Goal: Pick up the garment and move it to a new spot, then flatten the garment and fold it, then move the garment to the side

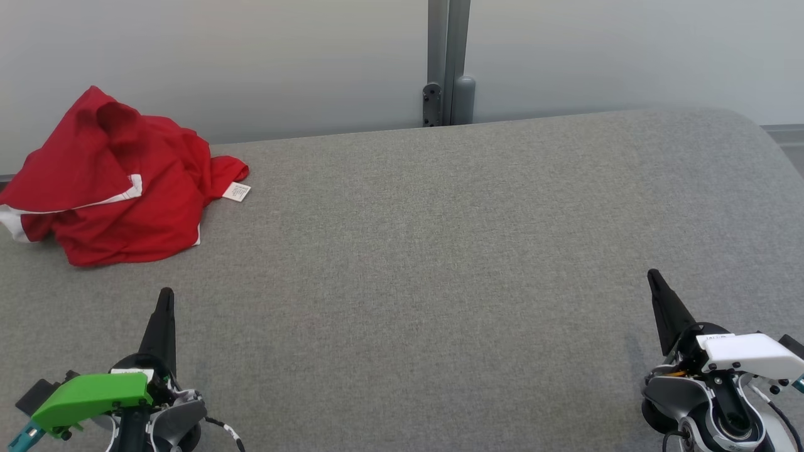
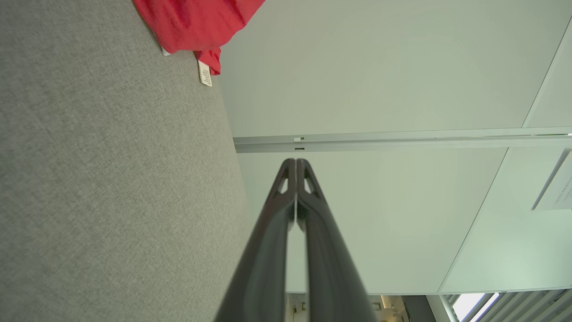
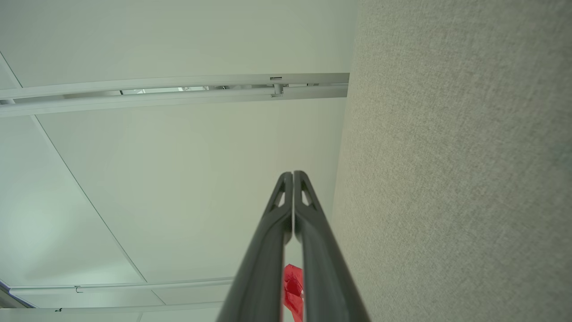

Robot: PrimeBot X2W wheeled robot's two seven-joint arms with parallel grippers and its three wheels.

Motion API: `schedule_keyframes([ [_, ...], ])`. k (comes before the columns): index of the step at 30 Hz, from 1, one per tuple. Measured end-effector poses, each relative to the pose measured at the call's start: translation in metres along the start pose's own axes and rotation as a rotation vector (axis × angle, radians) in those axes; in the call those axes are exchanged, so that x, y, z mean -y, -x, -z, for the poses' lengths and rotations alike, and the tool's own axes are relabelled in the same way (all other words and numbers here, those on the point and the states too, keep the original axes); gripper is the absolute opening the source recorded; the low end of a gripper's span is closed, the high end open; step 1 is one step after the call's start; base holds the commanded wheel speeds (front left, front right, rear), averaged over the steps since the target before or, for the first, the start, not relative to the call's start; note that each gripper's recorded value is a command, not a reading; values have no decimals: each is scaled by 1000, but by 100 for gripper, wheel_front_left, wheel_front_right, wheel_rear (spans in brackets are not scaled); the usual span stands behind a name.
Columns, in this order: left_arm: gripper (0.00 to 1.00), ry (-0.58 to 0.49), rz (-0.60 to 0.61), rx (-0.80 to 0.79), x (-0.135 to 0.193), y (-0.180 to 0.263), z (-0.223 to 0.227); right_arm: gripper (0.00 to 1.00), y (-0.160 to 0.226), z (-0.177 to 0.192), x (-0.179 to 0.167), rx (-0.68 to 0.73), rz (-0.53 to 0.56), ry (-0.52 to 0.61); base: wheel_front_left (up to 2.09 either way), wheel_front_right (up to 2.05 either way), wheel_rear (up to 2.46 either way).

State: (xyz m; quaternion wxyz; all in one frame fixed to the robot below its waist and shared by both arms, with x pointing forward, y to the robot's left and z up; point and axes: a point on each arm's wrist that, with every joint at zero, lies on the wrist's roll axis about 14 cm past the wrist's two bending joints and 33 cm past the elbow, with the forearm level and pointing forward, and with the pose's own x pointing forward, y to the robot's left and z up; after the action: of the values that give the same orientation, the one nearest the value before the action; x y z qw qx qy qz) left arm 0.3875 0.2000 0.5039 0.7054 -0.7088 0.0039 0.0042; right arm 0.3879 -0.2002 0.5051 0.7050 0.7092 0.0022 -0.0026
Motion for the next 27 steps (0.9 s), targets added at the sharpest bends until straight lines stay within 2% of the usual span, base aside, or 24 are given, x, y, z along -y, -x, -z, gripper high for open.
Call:
schedule_keyframes([
  [13, 0, 0, 0, 0, 0, 0, 0, 0, 0, 0, 0, 0, 0, 0, 0, 0, 0],
  [14, 100, 0, -4, 0, -1, 0, 0, 100, 0, 0, 1, 0, 4, -1, 0, 0, 0],
  [20, 100, 12, -90, 0, -30, 14, 4, 100, 13, 4, 30, 3, 90, -19, 0, 0, 0],
  [27, 100, -2, -81, 2, -28, 13, 10, 100, 13, 6, 28, 16, 85, -3, 0, 0, 0],
])
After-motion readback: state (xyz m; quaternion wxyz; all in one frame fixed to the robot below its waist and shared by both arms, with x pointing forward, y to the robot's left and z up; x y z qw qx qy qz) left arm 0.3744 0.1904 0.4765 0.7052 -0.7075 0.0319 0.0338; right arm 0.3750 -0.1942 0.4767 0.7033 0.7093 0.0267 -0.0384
